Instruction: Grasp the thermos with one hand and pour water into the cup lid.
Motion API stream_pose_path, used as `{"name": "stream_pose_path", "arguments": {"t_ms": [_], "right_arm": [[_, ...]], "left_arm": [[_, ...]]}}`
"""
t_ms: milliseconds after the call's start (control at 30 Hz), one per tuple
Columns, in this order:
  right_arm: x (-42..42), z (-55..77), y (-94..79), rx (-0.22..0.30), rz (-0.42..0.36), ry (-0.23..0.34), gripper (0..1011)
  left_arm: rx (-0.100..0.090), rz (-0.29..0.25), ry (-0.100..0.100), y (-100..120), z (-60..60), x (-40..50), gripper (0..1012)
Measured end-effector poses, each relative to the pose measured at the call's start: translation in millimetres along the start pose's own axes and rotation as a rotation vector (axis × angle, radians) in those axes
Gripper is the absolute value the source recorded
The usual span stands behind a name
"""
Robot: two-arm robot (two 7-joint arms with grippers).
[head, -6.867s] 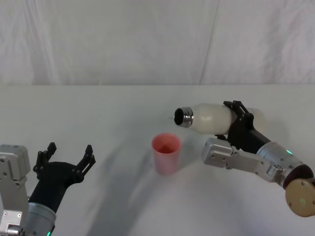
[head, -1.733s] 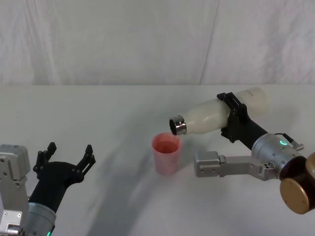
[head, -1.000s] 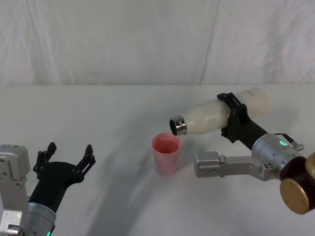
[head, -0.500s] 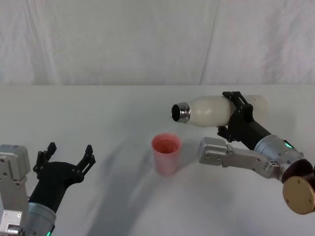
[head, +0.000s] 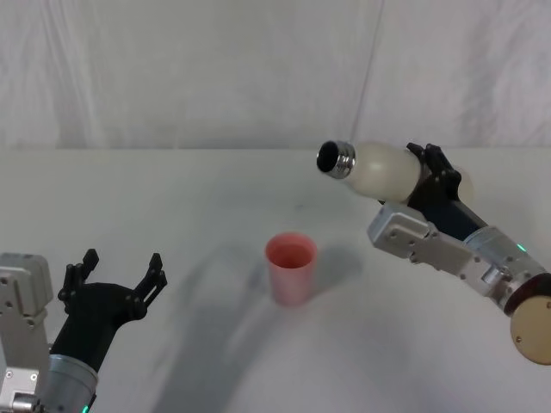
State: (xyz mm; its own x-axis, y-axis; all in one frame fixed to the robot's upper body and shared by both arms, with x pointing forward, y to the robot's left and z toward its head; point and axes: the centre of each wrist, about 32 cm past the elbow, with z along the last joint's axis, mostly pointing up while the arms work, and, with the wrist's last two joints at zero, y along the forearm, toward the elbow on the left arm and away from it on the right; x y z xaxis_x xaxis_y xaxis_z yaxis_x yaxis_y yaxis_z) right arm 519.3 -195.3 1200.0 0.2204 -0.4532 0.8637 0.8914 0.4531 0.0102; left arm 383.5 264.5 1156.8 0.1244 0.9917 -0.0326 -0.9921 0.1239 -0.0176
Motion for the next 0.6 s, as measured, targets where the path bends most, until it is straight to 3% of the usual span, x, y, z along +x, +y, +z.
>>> {"name": "stream_pose_path", "arguments": {"t_ms": [300,467,600], "right_arm": [[7.5,-2.6,-5.4,0.020,-0.014,0.098,950],[12.5,-2.9,-9.1,0.044,-0.041,0.197,950],[13.8,-2.7,-10.1,0.052,-0.045,0.230,950]], "left_arm": [[0.000,0.000,0.000,0,0.0,0.0,1001],[0.000,0.000,0.000,0,0.0,0.0,1001],[0.000,0.000,0.000,0,0.0,0.0,1001]]}}
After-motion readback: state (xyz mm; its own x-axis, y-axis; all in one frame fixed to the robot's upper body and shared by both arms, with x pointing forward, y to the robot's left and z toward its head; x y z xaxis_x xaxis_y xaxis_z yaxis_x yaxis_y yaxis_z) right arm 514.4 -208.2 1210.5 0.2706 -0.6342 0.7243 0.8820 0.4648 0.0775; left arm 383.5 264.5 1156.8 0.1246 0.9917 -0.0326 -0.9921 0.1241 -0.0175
